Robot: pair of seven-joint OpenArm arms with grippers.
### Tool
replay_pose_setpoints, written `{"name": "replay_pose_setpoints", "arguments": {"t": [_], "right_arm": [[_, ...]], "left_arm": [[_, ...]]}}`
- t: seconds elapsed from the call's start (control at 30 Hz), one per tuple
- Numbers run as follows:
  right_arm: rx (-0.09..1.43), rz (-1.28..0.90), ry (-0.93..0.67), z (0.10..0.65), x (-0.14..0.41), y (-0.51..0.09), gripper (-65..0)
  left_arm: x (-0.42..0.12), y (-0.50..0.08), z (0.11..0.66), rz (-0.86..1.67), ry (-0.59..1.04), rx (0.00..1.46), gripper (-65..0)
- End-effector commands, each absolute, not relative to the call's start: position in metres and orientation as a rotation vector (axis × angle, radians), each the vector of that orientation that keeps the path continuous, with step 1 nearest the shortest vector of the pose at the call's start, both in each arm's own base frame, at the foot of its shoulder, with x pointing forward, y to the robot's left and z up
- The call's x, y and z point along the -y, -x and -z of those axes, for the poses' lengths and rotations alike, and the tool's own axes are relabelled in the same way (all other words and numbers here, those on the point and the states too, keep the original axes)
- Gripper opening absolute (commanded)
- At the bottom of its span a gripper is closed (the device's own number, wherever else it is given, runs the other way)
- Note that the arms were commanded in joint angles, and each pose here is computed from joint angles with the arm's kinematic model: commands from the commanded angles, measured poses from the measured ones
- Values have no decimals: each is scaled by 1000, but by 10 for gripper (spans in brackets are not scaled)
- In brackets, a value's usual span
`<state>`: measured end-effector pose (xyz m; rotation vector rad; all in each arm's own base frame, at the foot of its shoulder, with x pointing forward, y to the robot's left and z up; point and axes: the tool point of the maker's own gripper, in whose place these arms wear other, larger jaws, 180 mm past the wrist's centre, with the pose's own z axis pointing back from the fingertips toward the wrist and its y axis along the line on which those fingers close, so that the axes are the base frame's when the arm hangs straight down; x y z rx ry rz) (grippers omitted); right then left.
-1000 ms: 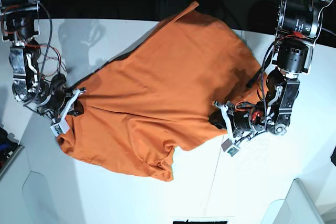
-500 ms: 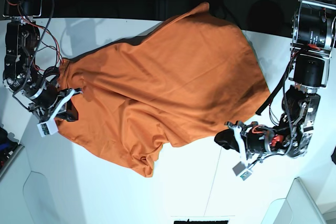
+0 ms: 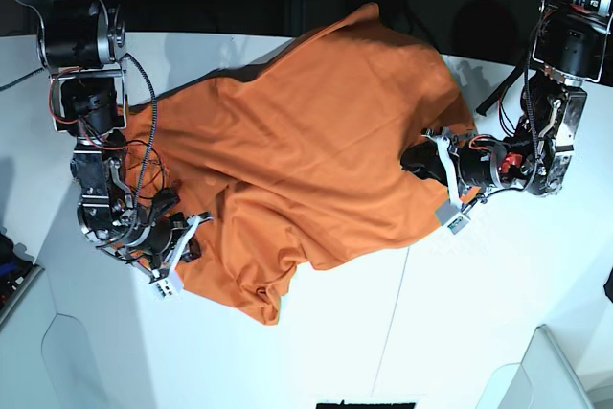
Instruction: Layout the t-shirt on the table in an organized manner, then fold the t-shirt properly
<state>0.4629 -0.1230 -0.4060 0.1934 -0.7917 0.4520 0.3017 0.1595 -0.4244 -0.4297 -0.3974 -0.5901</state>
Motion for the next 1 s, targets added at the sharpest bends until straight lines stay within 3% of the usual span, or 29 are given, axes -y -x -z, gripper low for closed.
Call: {"name": "replay_pose_setpoints", "arguments": {"t": [0.0,0.3,0.53,0.97], "right_arm": [[847,-456,-170,385,129,-481,-650],[771,-367,-119,412,211,-439,-650],[704,-369,-161,420,203,-396,-650],[843,-246,-207,389,219,-362,-650]], "left_arm": [[-189,-293,440,604,301,315,-486],[-231,-344,440,532,132,432,-486],[-237,-400,413,531,96,542,-486],[-220,-449,377,724,-42,627,-486]]}}
